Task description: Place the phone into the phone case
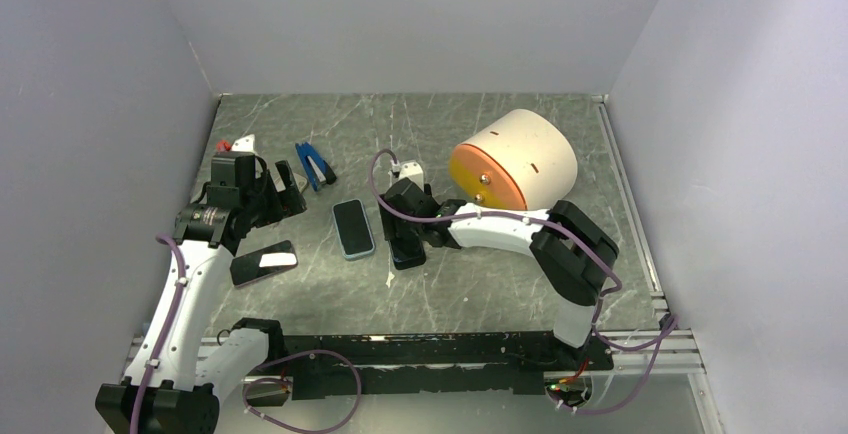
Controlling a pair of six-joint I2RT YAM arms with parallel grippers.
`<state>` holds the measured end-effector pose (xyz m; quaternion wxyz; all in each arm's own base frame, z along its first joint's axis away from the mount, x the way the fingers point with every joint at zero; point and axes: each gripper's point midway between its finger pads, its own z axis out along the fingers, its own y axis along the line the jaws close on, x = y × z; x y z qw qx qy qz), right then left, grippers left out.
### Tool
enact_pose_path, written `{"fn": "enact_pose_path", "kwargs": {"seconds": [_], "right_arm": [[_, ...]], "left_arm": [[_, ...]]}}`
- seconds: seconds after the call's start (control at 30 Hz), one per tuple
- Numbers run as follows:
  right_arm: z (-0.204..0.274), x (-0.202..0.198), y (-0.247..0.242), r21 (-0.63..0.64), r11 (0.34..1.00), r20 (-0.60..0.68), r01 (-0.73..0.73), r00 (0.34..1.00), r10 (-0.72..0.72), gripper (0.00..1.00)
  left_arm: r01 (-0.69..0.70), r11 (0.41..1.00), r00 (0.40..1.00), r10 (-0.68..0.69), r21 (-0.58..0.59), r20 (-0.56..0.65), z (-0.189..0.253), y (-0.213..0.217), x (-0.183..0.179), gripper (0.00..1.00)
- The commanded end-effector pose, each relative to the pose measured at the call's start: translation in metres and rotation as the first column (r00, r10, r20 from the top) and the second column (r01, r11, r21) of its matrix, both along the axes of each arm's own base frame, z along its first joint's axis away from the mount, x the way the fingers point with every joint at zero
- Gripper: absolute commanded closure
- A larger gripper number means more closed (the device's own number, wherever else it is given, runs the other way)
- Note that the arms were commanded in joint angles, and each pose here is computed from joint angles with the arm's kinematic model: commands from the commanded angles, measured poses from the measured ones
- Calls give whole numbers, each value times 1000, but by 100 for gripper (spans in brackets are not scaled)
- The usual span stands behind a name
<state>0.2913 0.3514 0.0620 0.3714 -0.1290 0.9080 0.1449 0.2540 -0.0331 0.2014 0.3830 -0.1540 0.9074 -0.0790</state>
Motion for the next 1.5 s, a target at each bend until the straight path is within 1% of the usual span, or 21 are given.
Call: {"fn": "enact_pose_path", "kwargs": {"seconds": [0.0, 0.5, 0.77, 1.1, 1.3, 1.47], "right_arm": [[25, 5, 2, 38, 999, 64, 19, 998, -21, 45], [7, -11, 3, -6, 1000, 36, 26, 999, -26, 46], [-1, -19, 0, -41, 998, 14, 40, 999, -40, 44], [-14, -28, -5, -74, 994, -27, 78, 996, -80, 31], [-16, -28, -12, -80, 988, -39, 133, 990, -136, 29], [-17, -26, -19, -93, 978, -35, 184, 981, -188, 21]], "left_arm": [[2, 1000, 998, -1, -15, 57, 18, -2, 4, 7], [2, 1000, 998, -1, -15, 57, 18, -2, 4, 7], [3, 1000, 998, -2, -16, 58, 18, -3, 4, 6], [3, 1000, 998, -2, -17, 61, 19, -3, 4, 6], [3, 1000, 998, -2, -17, 60, 18, -3, 3, 6], [4, 1000, 998, -3, -18, 61, 19, -3, 3, 6]]}}
